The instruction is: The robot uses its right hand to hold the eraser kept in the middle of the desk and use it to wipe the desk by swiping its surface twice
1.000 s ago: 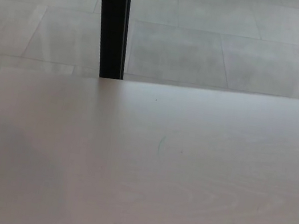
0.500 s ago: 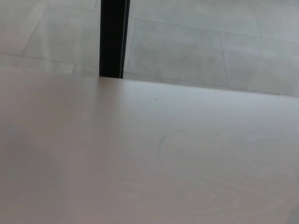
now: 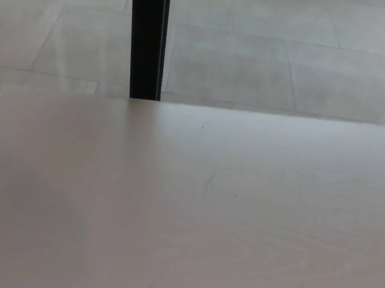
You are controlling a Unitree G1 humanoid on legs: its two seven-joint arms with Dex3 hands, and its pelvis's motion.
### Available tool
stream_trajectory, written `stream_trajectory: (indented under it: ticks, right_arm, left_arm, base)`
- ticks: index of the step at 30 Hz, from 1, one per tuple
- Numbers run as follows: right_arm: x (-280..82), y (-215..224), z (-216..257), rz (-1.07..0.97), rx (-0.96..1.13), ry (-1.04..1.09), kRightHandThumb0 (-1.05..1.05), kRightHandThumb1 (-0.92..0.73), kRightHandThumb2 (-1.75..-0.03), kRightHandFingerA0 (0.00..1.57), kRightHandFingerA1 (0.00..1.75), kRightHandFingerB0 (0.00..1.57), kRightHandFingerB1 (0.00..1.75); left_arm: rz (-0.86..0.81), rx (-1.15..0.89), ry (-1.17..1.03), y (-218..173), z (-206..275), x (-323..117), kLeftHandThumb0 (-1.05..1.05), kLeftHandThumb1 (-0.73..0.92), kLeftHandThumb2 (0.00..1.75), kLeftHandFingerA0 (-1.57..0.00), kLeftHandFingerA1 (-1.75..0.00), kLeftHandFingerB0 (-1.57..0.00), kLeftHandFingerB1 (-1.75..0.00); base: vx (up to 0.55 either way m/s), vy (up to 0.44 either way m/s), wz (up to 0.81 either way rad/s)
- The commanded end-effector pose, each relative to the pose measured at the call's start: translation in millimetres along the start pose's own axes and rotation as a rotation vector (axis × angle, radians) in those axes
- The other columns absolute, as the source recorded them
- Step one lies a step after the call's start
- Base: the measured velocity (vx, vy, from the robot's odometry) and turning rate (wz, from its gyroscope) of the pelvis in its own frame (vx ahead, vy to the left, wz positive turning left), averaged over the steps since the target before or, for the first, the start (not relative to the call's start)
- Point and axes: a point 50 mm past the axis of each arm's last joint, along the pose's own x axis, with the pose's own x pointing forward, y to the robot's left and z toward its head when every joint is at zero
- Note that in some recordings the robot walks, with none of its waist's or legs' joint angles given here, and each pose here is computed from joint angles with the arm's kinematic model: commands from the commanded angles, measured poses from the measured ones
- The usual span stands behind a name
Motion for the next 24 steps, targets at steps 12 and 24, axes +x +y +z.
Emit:
stream_trajectory:
  ticks: [12, 24]
  right_arm:
    - [-114, -146, -114, -0.621, 0.143, 0.394, -0.74, -0.64, -0.98, 0.49, 0.74, 0.05, 0.58]
    - [-149, -134, -151, -0.593, 0.198, 0.534, -0.60, -0.76, -0.62, 0.48, 0.74, 0.11, 0.74]
  left_arm:
    - [0.018, 0.040, 0.006, 12, 1, 2, -0.79, 0.81, 0.64, -0.45, -1.23, -0.42, -1.00]
    - [0.018, 0.079, 0.017, 13, -4, 1, -0.80, 0.82, 0.64, -0.50, -1.15, -0.43, -0.93]
  base:
    - [0.00, 0.000, 0.00]
    - [0.00, 0.000, 0.00]
